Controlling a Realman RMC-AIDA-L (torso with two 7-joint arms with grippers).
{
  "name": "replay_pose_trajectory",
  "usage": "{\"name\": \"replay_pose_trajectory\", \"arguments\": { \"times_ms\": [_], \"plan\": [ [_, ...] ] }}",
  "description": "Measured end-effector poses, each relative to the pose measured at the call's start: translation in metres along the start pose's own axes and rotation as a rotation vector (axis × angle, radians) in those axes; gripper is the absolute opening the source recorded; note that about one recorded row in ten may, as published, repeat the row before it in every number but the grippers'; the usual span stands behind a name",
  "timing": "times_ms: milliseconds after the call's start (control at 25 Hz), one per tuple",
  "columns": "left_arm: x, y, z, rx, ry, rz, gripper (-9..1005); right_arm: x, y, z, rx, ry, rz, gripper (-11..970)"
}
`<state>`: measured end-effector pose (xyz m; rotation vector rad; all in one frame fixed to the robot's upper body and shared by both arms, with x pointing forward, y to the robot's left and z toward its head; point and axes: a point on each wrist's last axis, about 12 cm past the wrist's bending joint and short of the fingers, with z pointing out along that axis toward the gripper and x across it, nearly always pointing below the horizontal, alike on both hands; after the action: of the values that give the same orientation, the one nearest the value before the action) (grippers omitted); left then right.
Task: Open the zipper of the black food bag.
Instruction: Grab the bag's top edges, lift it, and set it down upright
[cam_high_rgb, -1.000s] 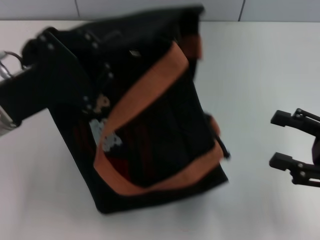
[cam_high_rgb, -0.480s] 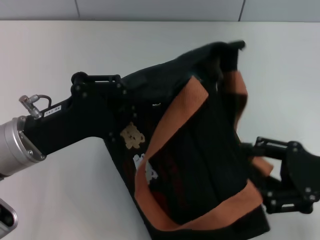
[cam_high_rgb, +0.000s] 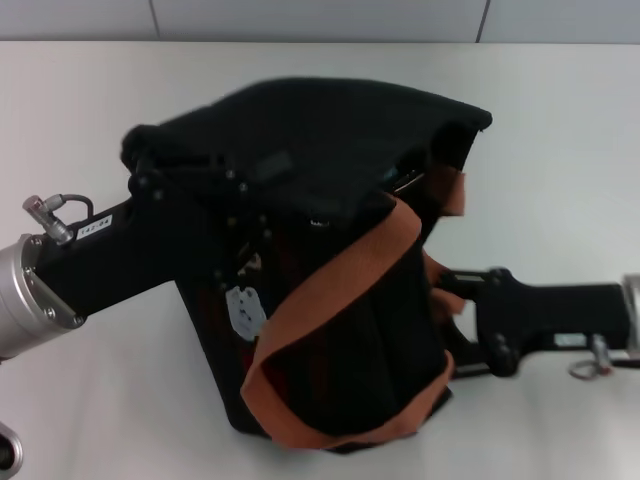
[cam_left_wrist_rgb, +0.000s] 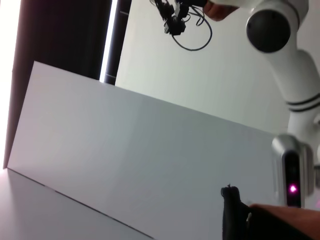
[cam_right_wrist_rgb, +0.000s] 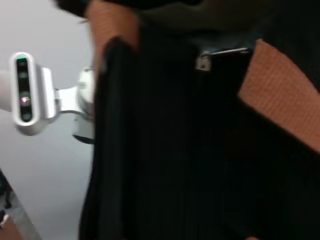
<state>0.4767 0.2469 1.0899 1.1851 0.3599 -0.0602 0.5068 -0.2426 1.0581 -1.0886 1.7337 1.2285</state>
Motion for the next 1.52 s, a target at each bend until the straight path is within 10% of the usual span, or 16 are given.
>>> {"name": "replay_pose_trajectory", "arguments": {
  "times_ms": [480,960,1520],
  "plan": [
    [-0.007,-0.017,0.002,0.044,-0.019,-0.057,102,-0.039,-0.043,0.042,0.176,-0.051,-0.078,831],
    [-0.001,-0.027,0.02,0.13,-0.065,-0.097,99,-0.019,-0.036,0.032,0.207,-0.082,-0.011,830],
    [0.003,-0.028,0.023,0.151,-0.05,-0.097,99,0.011,0.0,-0.037,0.357,-0.454,0.053,830]
  ]
}}
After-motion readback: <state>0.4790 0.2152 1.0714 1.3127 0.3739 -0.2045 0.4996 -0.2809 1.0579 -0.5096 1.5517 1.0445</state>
